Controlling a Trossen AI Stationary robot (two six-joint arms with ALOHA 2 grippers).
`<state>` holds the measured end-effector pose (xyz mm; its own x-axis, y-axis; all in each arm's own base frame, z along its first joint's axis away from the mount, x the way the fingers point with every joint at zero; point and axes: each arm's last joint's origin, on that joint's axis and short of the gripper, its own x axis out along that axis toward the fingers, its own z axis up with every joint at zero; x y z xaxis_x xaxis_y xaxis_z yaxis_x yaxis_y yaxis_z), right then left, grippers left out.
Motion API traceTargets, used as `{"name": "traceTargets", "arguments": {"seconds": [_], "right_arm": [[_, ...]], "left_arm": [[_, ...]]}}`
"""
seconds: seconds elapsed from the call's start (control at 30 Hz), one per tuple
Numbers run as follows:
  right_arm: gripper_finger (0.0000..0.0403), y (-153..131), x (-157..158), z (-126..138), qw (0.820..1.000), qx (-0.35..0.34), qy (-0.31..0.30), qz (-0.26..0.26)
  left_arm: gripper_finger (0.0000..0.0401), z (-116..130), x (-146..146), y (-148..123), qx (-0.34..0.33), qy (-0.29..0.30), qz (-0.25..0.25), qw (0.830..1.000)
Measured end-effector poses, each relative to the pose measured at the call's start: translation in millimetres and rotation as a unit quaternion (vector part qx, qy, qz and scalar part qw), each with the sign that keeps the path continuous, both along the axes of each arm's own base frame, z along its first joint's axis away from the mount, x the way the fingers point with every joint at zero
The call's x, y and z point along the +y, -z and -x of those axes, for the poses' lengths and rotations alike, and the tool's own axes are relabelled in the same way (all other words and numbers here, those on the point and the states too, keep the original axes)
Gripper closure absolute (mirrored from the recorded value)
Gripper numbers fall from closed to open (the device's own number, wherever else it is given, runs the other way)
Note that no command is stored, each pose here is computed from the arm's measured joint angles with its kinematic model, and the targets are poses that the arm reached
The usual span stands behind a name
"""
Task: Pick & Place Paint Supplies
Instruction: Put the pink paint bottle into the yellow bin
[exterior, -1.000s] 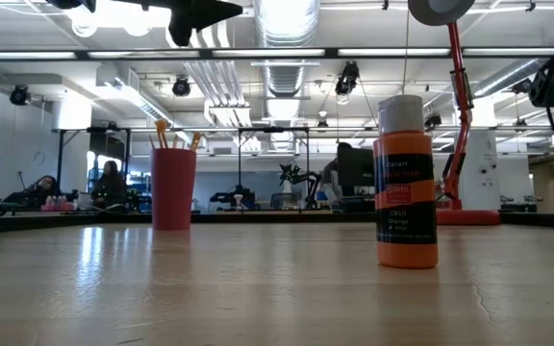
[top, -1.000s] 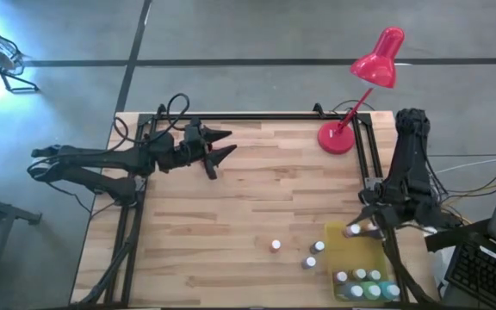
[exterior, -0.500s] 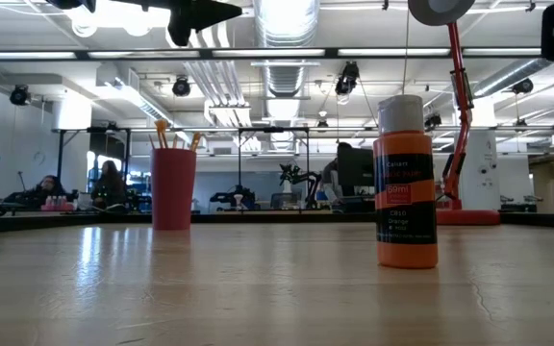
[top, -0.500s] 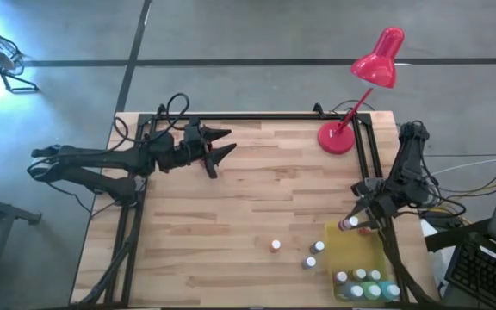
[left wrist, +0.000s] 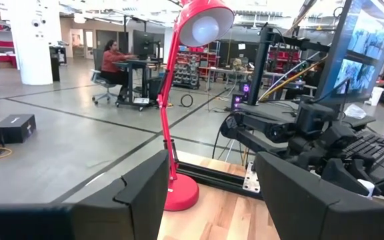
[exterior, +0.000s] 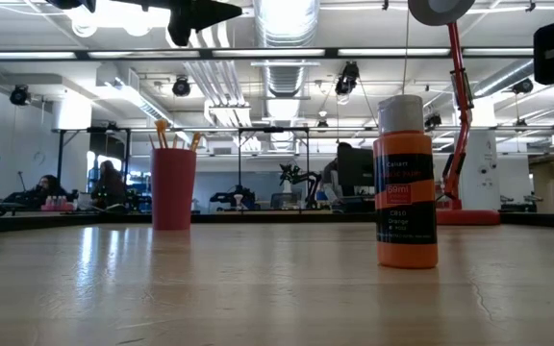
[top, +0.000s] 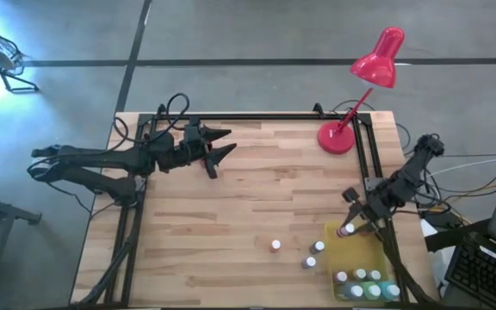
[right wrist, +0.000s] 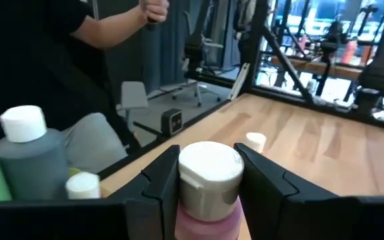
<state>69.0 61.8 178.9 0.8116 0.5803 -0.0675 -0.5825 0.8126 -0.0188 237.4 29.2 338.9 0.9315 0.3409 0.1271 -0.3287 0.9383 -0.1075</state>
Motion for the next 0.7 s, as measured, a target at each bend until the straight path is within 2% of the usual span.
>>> {"name": "traceTargets", "arguments": {"seconds": [0.13, 0.3, 0.43, 0.57, 0.7], "right_arm": [[0.0289, -2, -5, -4, 1.000, -0.006, 0.008, 0.004], [0.0289, 9, -10, -10, 0.999, 0.025, 0.044, 0.010], [0.0289, 11, -10, -12, 1.000, 0.023, 0.019, -0.007], [0.0289, 12, -10, -13, 0.999, 0.036, 0.022, -0.019], [0.0289, 14, -8, -15, 0.999, 0.016, 0.013, -0.041]], "left_arm": [[0.0172, 0, 0, 0, 0.000, 0.000, 0.000, 1.000], [0.0172, 0, 0, 0, 0.000, 0.000, 0.000, 1.000], [0.0172, 0, 0, 0, 0.001, 0.000, -0.003, 1.000], [0.0172, 0, 0, 0, 0.004, -0.001, -0.009, 1.000], [0.0172, 0, 0, 0, 0.004, -0.001, -0.009, 1.000]]}}
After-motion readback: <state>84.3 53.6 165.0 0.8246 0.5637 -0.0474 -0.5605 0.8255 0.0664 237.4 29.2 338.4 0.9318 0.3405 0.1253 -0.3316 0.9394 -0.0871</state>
